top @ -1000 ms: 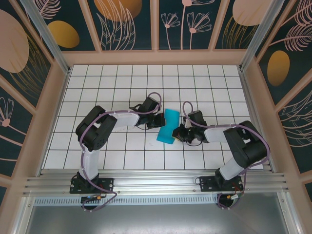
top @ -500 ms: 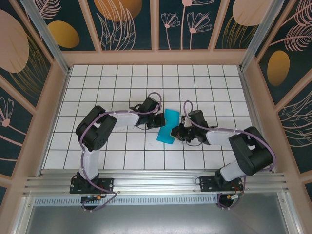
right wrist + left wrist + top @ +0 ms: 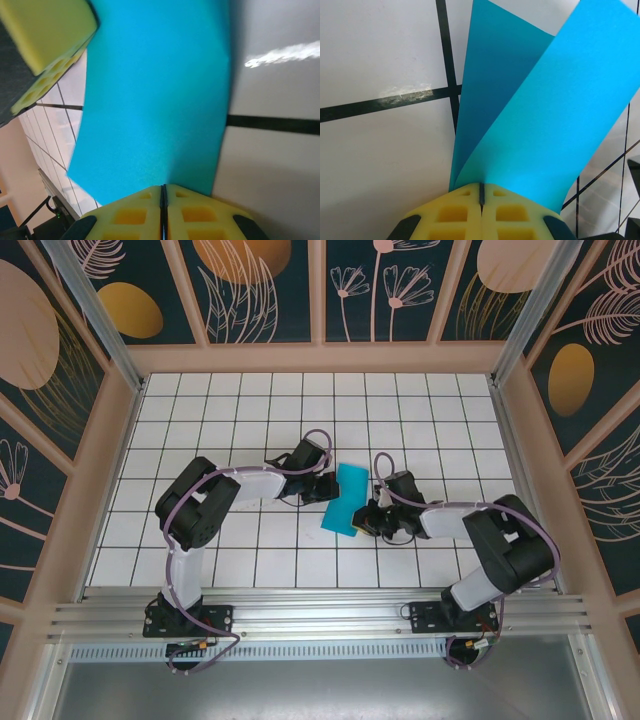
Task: Fold a paper plane with a square sheet of paper (pick it up from the middle)
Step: First fold in half a square sheet of paper at the center of the table.
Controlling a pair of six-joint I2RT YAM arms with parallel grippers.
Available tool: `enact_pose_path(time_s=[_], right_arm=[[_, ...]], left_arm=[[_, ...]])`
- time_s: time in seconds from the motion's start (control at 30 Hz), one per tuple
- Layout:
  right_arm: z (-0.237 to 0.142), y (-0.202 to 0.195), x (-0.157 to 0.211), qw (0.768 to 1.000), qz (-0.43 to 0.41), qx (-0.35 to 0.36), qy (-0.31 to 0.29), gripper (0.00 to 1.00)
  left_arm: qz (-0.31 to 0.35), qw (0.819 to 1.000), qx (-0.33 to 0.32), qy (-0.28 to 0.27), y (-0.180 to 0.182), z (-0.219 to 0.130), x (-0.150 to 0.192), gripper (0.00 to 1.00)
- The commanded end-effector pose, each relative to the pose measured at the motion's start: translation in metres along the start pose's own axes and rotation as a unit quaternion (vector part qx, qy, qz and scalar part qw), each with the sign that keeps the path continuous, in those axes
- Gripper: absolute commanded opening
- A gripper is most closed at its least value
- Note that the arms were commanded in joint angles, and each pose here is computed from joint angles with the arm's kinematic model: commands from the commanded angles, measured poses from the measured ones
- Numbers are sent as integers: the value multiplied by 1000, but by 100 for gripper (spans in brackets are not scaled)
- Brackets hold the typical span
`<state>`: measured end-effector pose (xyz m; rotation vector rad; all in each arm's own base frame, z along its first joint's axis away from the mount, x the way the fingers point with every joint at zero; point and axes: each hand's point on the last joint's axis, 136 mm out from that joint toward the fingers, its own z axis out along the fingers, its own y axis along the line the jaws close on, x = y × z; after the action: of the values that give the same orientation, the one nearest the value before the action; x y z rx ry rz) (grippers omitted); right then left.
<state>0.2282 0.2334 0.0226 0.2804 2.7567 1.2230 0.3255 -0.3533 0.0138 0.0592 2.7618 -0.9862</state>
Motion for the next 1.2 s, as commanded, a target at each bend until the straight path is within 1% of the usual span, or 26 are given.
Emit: enact_pose_path(time_s=[0.0, 0.1, 0.37, 0.47, 0.67, 0.8, 0.9, 1.0, 1.1, 1.17], right_arm=[[-2, 16, 6, 1000, -17, -13, 8, 11], [4, 14, 14, 1000, -18, -9, 20, 11], [13, -23, 22, 998, 5, 50, 24, 10], [10, -17, 20, 999, 2, 45, 18, 10], [-5, 18, 18, 999, -30, -9, 11, 12], [0, 5, 26, 999, -24, -3, 23, 12], [6, -14, 28, 999, -8, 26, 28, 11], [8, -22, 29, 999, -3, 37, 31, 11], [5, -19, 24, 999, -2, 39, 24, 11], [-1, -7, 17, 999, -15, 30, 11, 11]], left_arm=[[-19, 996, -77, 46, 49, 17, 32, 0], [-20, 996, -77, 48, 50, 18, 33, 0], [-19, 996, -76, 48, 48, 18, 32, 0], [-18, 996, -76, 49, 48, 18, 31, 0], [-19, 995, -78, 51, 49, 18, 33, 0], [-18, 996, -77, 52, 49, 19, 33, 0], [-19, 995, -77, 53, 50, 20, 34, 0], [-18, 995, -78, 52, 49, 19, 33, 0], [-17, 996, -76, 53, 49, 19, 34, 0], [-17, 995, -78, 53, 50, 19, 34, 0]])
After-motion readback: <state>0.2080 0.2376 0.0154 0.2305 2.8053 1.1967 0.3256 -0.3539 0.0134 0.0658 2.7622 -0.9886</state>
